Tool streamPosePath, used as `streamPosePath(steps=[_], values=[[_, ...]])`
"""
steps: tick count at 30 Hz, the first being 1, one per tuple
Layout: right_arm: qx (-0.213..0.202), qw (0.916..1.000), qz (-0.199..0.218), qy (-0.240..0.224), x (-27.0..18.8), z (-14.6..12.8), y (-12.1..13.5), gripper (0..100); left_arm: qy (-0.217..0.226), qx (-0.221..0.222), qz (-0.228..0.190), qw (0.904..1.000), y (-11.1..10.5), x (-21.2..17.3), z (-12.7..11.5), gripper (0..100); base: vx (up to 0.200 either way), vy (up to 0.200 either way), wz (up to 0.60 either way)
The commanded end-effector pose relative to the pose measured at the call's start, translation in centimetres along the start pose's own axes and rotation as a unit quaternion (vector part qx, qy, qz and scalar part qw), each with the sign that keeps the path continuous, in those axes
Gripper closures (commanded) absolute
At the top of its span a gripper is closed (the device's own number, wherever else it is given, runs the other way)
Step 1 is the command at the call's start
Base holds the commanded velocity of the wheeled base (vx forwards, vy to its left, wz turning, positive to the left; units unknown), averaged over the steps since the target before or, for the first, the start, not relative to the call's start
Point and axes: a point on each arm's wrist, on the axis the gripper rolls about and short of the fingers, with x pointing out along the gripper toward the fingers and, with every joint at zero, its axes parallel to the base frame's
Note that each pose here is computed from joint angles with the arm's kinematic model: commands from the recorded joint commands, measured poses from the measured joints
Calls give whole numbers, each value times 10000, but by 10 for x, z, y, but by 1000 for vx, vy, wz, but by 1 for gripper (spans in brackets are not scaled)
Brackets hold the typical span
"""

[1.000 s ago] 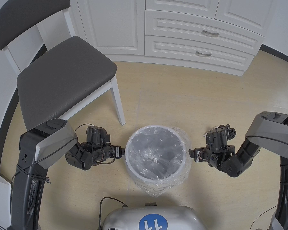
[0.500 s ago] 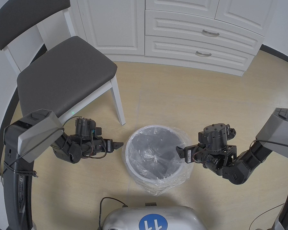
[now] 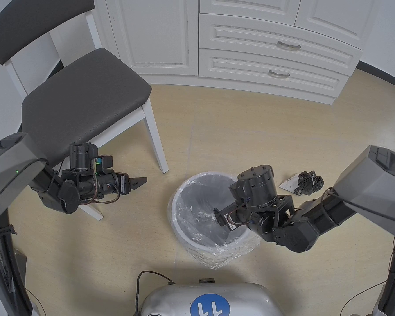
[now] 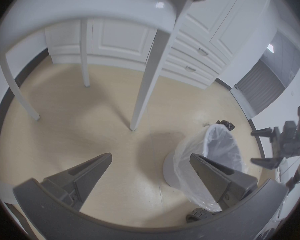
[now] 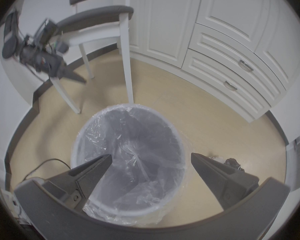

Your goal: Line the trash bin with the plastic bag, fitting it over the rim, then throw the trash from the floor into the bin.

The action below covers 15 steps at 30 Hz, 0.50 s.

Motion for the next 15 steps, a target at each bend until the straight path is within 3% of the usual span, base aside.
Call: streamPosePath(steps=[1, 7, 15], values=[[-642, 9973, -150, 335, 31, -20, 27, 0, -612, 311, -264, 9973, -18, -57, 26, 0, 0, 0, 0], [-853, 9950, -272, 433, 37, -26, 30, 0, -595, 349, -828, 9942, -23, -62, 22, 0, 0, 0, 0], [-867, 9949, -269, 447, 41, -27, 32, 0, -547, 286, -857, 9944, -13, -49, 16, 0, 0, 0, 0]])
